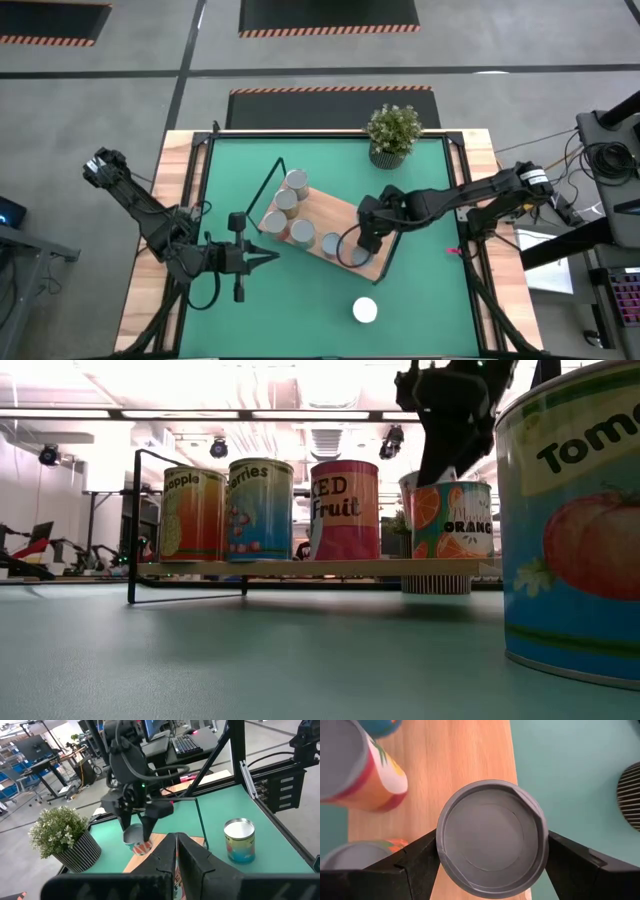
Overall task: Pick and place cans onto a shelf
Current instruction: Put the canned carrots on the shelf, then adjust the small canned oranges on the shelf, then put the canned tomatoes on the shelf
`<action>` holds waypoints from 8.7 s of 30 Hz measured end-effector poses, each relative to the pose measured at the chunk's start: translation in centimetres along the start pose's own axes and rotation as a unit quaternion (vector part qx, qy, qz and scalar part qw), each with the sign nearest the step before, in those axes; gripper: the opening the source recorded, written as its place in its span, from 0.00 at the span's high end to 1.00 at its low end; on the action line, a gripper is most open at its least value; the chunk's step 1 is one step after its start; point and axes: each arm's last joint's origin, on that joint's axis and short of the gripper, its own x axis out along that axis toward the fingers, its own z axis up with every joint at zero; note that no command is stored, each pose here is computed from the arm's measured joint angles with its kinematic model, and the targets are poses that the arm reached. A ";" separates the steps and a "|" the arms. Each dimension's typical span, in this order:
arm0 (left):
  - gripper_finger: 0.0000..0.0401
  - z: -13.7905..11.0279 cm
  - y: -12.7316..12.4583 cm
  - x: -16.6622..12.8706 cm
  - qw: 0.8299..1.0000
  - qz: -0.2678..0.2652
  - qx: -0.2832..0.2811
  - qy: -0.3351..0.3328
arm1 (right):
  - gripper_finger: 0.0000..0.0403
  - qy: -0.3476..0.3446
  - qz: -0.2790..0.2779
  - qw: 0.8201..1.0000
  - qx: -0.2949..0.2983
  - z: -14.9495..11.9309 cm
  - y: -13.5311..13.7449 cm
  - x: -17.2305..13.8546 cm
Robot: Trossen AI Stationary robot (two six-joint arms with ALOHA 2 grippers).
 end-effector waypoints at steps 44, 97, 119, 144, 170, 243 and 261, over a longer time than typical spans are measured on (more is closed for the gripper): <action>1.00 0.0 0.0 0.0 1.000 -0.001 0.001 0.000 | 0.31 0.012 0.049 0.999 0.012 0.5 0.4 -0.6; 1.00 0.0 0.0 0.0 1.000 -0.002 0.001 0.001 | 0.98 0.061 0.087 0.994 0.020 -1.5 -0.7 2.9; 1.00 0.0 0.0 0.0 1.000 -0.002 0.001 0.001 | 0.98 0.069 0.084 0.994 0.015 -0.5 -0.6 1.5; 1.00 0.0 0.0 0.0 1.000 -0.002 0.002 0.001 | 0.98 0.108 0.060 0.992 0.002 -0.8 0.1 3.0; 1.00 0.0 0.0 0.0 1.000 -0.002 0.002 0.002 | 0.98 0.047 0.133 0.989 -0.040 0.2 4.2 -1.2; 1.00 -0.1 -0.1 0.0 1.000 -0.002 -0.003 0.006 | 0.98 0.123 0.111 0.982 -0.092 0.0 7.7 1.3; 1.00 -0.1 -0.1 0.0 1.000 -0.003 -0.003 0.005 | 0.98 0.069 0.149 0.982 -0.096 0.9 9.1 -2.6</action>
